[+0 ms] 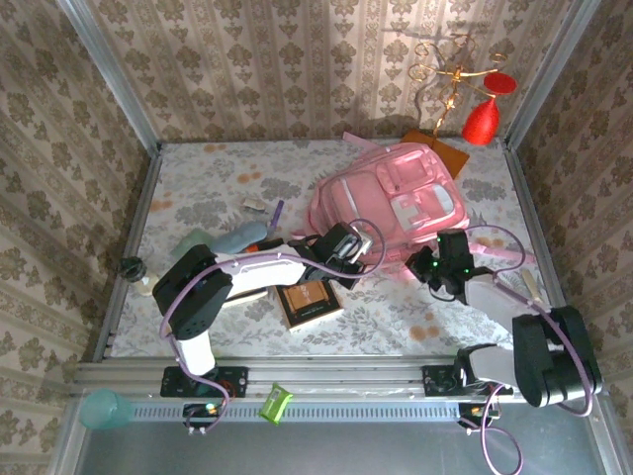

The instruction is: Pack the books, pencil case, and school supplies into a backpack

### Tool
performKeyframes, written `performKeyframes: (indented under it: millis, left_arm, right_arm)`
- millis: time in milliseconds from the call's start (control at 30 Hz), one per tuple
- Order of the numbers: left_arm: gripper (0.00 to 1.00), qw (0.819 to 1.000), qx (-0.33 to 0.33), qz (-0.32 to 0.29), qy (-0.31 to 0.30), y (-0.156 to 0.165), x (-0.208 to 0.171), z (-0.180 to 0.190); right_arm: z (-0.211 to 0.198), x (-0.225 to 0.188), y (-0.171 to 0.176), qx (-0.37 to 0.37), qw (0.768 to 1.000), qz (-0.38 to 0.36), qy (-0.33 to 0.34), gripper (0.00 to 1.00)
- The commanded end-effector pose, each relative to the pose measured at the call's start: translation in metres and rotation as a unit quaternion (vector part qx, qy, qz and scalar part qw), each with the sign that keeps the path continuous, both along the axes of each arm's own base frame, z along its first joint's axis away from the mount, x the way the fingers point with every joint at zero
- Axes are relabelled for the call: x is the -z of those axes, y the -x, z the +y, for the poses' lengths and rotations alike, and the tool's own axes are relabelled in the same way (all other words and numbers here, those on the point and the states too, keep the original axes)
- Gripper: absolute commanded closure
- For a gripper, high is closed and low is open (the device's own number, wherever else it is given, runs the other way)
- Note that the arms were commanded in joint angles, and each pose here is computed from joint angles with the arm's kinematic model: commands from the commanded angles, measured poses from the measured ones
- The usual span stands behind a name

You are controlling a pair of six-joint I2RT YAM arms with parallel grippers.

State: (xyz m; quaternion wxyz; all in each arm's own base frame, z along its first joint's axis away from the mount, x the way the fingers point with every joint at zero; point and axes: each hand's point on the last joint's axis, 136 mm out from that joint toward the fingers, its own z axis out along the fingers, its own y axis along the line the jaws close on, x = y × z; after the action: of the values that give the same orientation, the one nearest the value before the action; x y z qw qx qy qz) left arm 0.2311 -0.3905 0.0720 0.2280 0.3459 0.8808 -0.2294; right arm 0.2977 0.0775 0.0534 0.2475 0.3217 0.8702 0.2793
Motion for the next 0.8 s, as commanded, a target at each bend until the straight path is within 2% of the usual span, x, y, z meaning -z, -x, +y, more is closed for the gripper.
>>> performKeyframes:
  millis: [0, 433, 600, 633, 767]
  left_arm:
    - [1.0, 1.0, -0.003, -0.016, -0.019, -0.004, -0.01, 0.019]
    - [1.0, 0.997, -0.035, -0.033, -0.063, -0.03, -0.003, 0.072]
    - [1.0, 0.999, -0.01, -0.024, -0.029, -0.026, -0.008, 0.065]
    - [1.0, 1.0, -0.003, -0.018, -0.019, -0.023, -0.009, 0.061]
    - [1.0, 1.0, -0.001, -0.013, -0.007, -0.022, -0.007, 0.056]
  right_arm:
    - [-0.035, -0.003, 0.002, 0.047, 0.998, -0.012, 0.049, 1.0]
    - [-0.078, -0.013, 0.008, 0.077, 0.993, -0.006, 0.085, 1.0]
    - [-0.069, -0.024, 0.002, 0.037, 0.996, -0.025, 0.079, 1.0]
    - [-0.066, -0.026, 0.002, 0.026, 0.996, -0.026, 0.076, 0.98]
    - [-0.062, -0.03, 0.008, -0.006, 0.996, -0.024, 0.091, 0.71]
